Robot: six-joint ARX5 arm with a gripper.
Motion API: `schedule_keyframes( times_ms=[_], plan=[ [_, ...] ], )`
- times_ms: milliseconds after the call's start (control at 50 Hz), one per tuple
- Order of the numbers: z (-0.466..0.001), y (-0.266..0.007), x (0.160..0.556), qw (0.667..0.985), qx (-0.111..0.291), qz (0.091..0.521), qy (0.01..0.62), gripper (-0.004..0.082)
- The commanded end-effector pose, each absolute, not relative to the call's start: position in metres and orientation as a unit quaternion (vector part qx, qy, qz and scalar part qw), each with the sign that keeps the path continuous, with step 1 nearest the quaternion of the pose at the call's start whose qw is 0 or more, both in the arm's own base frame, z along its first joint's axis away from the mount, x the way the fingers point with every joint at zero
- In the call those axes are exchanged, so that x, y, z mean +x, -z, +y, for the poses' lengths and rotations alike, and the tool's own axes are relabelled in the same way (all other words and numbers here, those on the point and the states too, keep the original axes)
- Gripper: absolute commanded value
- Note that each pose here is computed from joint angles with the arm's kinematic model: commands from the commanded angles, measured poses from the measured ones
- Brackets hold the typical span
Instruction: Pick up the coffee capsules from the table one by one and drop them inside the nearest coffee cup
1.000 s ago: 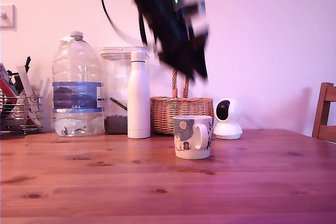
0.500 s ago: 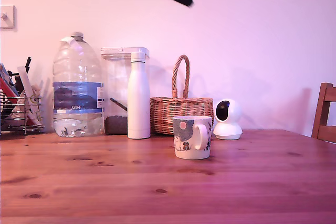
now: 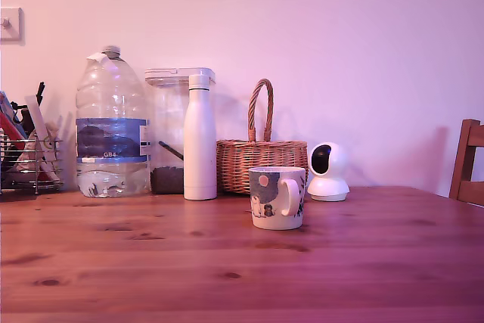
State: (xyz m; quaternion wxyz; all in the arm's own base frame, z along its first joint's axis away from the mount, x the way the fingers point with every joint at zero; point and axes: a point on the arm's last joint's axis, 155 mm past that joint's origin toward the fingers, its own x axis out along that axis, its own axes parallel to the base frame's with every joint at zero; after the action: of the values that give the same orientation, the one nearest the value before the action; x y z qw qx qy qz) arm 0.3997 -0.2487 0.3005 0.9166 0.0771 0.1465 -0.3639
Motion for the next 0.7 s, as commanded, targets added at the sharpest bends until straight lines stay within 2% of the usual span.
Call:
schedule_keyframes(
  times_ms=[0, 680],
  plan=[
    [-0.239, -0.276, 0.399, 0.919, 0.068, 0.161, 0.354, -0.0024],
    [-0.166, -0.187, 0.349, 0.945, -0.009, 0.158, 0.286, -0.0024]
  ],
)
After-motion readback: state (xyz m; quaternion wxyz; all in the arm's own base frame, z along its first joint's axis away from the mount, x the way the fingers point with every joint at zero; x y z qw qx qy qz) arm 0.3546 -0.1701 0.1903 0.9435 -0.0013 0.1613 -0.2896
